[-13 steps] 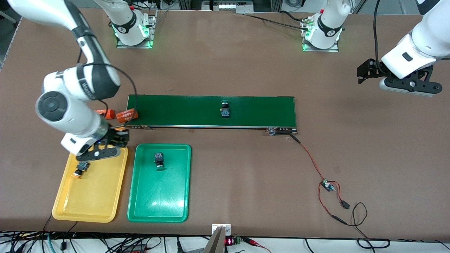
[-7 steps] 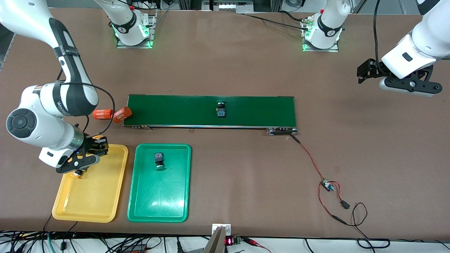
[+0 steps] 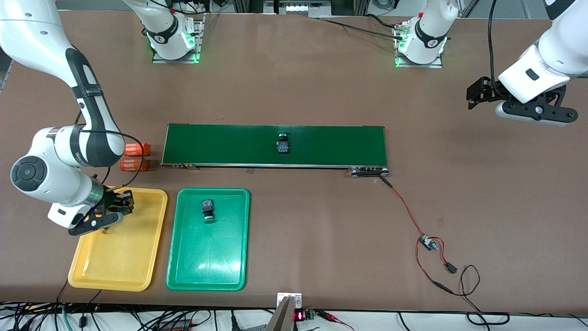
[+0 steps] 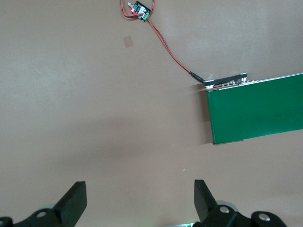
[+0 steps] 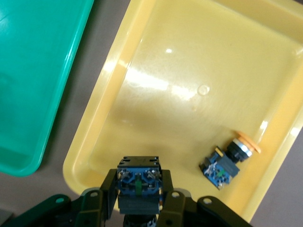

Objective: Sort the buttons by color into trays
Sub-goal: 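Lower the button into the yellow tray and open the right gripper, then move the right gripper back over the green-capped button on the belt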

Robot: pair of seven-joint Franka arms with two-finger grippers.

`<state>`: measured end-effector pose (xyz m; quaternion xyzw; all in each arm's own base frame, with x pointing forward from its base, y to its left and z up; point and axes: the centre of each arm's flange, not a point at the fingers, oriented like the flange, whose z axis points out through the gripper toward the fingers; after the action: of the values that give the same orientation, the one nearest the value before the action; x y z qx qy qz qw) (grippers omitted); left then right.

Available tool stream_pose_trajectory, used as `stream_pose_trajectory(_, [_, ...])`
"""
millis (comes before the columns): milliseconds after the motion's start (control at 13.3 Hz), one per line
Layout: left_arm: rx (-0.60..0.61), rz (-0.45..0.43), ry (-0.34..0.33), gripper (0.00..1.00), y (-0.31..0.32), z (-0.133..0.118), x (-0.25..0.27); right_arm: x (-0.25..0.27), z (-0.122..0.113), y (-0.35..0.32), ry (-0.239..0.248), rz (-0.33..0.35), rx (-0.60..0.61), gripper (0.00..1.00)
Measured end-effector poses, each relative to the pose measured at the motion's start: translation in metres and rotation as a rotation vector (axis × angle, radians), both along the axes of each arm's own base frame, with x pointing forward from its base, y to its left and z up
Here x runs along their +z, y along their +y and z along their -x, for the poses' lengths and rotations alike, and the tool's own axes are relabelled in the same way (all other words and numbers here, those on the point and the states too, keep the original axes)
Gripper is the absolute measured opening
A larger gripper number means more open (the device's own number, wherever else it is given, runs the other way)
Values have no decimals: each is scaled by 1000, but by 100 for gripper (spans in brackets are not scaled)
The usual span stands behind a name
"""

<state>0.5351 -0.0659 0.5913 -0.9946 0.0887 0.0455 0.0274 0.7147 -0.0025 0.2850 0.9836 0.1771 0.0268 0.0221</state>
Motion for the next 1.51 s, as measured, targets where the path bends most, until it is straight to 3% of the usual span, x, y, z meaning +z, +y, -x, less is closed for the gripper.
stream_pose_trajectory(603, [1, 0, 1, 100, 0, 0, 0, -58, -7, -16, -47, -6, -18, 41])
stream_pose_trajectory(829, [2, 0, 1, 100, 1, 0, 0, -55, -8, -15, -52, -6, -18, 64])
stream_pose_trajectory(980, [3, 0, 1, 100, 2, 0, 0, -51, -9, -15, -57, -6, -17, 69])
stream_pose_trajectory(1131, [4, 0, 1, 100, 2, 0, 0, -43, -6, -10, -15, -12, -42, 87])
stream_pose_trajectory(1282, [5, 0, 1, 100, 3, 0, 0, -16, 5, 12, 62, -43, -129, 92])
stream_pose_trajectory(1357, [5, 0, 1, 100, 3, 0, 0, 3, 11, 31, 78, -50, -158, 100])
stream_pose_trajectory(1508, [6, 0, 2, 100, 3, 0, 0, 42, 30, 73, 92, -40, -220, 100])
